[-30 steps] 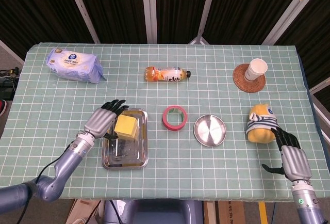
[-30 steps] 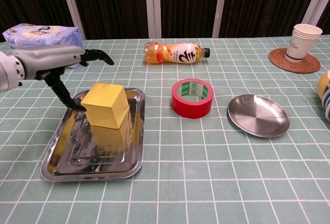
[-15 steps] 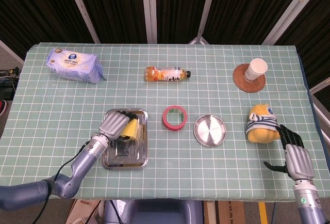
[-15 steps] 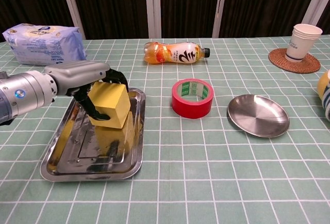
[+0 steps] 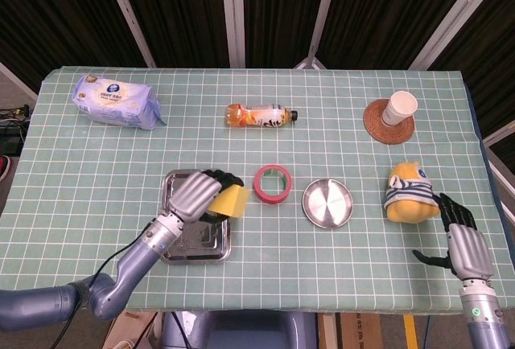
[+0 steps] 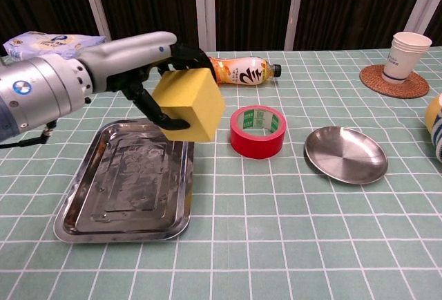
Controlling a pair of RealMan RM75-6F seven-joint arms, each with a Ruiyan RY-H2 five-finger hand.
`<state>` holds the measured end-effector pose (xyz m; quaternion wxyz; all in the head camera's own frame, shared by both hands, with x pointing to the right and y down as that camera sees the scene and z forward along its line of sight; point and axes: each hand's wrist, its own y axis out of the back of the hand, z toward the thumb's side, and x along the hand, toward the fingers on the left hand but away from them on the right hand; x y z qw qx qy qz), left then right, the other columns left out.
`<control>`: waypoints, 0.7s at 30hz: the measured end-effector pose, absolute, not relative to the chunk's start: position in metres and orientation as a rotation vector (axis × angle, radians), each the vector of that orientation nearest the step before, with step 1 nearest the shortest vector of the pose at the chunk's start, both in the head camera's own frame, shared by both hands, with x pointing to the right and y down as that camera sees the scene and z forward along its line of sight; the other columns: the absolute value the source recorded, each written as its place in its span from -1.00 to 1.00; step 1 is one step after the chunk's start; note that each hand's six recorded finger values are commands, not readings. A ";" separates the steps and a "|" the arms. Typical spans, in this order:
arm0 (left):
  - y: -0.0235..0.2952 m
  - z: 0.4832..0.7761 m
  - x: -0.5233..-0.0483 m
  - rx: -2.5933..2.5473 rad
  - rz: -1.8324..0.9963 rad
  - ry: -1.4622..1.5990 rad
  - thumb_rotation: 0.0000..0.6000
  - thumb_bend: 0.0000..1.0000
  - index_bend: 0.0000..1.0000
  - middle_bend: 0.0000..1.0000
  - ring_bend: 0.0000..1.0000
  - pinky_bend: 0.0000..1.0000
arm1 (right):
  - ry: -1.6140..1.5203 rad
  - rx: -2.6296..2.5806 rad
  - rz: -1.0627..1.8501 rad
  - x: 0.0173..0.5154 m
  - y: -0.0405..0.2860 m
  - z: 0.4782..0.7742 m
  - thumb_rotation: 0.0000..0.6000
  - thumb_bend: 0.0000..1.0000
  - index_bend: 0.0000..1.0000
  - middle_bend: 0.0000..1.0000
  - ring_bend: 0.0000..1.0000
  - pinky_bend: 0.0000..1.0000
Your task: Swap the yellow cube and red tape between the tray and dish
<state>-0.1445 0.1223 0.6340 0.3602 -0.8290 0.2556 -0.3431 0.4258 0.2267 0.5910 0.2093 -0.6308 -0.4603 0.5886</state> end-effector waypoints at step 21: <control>0.167 0.694 -0.067 -2.206 -1.026 0.343 1.00 -1.00 -0.62 -1.00 -0.99 -0.61 | -1.324 -1.761 1.655 0.439 0.226 0.588 1.00 -1.00 -1.00 -1.00 -1.00 -1.00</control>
